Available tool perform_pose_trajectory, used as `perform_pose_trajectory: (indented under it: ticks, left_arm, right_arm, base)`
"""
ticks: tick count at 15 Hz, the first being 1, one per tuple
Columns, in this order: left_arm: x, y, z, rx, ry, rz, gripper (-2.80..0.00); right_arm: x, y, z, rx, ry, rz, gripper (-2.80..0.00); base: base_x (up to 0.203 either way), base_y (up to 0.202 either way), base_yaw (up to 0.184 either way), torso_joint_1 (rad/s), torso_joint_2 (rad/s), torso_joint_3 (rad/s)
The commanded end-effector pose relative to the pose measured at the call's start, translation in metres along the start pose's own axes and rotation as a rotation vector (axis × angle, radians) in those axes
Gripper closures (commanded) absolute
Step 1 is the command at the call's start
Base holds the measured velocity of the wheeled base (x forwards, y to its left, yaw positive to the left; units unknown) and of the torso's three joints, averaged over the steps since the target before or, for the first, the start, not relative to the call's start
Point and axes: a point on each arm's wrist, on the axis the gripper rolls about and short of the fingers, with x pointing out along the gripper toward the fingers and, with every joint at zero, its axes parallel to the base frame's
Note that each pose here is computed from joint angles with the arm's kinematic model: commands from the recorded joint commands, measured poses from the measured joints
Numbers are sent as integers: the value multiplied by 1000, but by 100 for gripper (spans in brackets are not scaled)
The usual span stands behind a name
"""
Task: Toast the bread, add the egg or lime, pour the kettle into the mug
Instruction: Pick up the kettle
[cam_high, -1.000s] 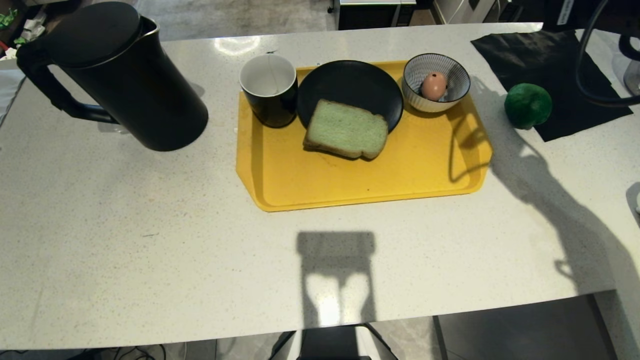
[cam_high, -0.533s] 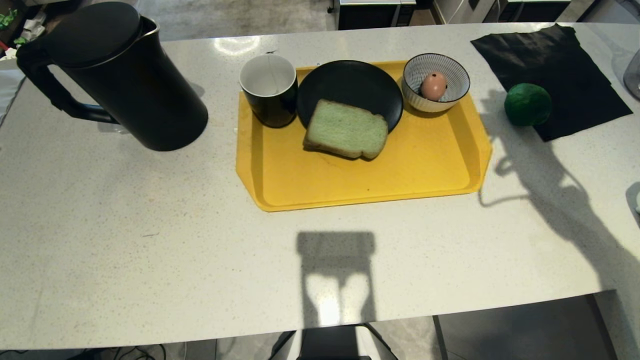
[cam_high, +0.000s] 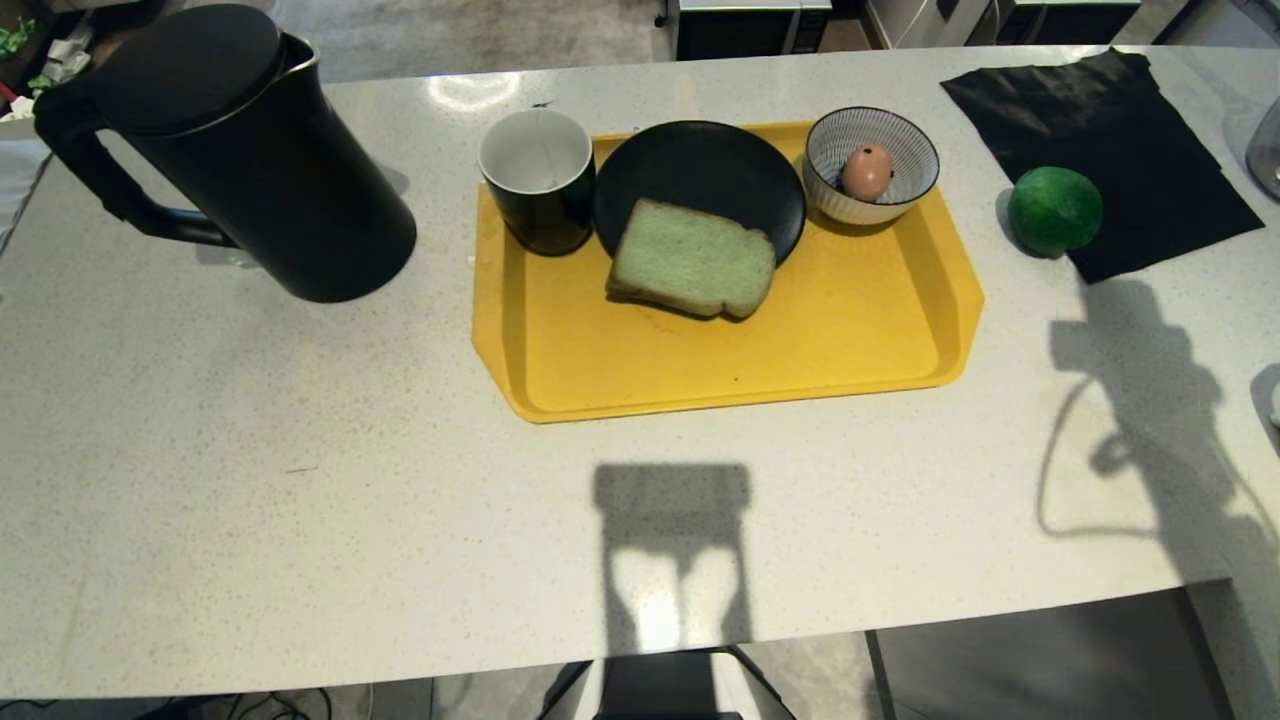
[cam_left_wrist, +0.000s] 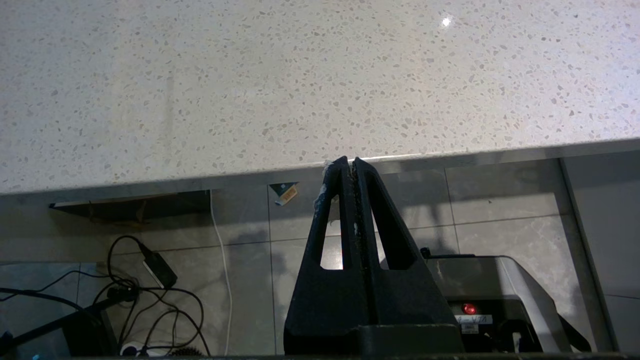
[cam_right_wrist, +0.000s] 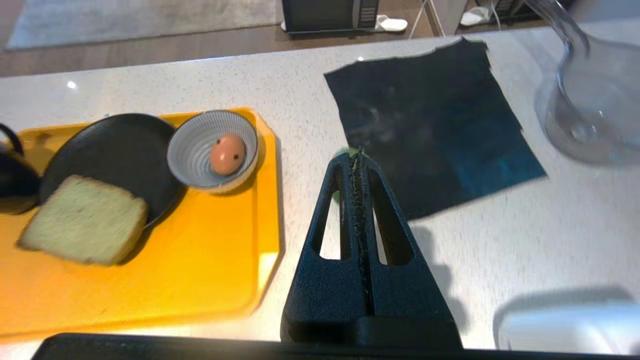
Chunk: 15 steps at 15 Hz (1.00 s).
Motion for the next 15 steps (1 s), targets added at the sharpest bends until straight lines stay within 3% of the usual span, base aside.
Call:
perform_pose_trajectory:
  ticks: [1,6,9,15]
  left_arm:
    - [1,0,-4,-1,14,1,0]
    - [1,0,-4,-1,14,1,0]
    - [1,0,-4,-1,14,1,0]
    - [1,0,-4,-1,14,1,0]
  right_arm:
    - [-57,-7,-1,25,-84,-3,0]
    - [-134,-13,-22,79,-167,23,0]
    - [-164,-15,-49,111,-199,8,0]
    - [-186,-24,-132,110,-106,6,0]
  base:
    - [0,0,0,0,0,0]
    - [0,0,0,0,0,0]
    - [0,0,0,0,0,0]
    - [0,0,0,0,0,0]
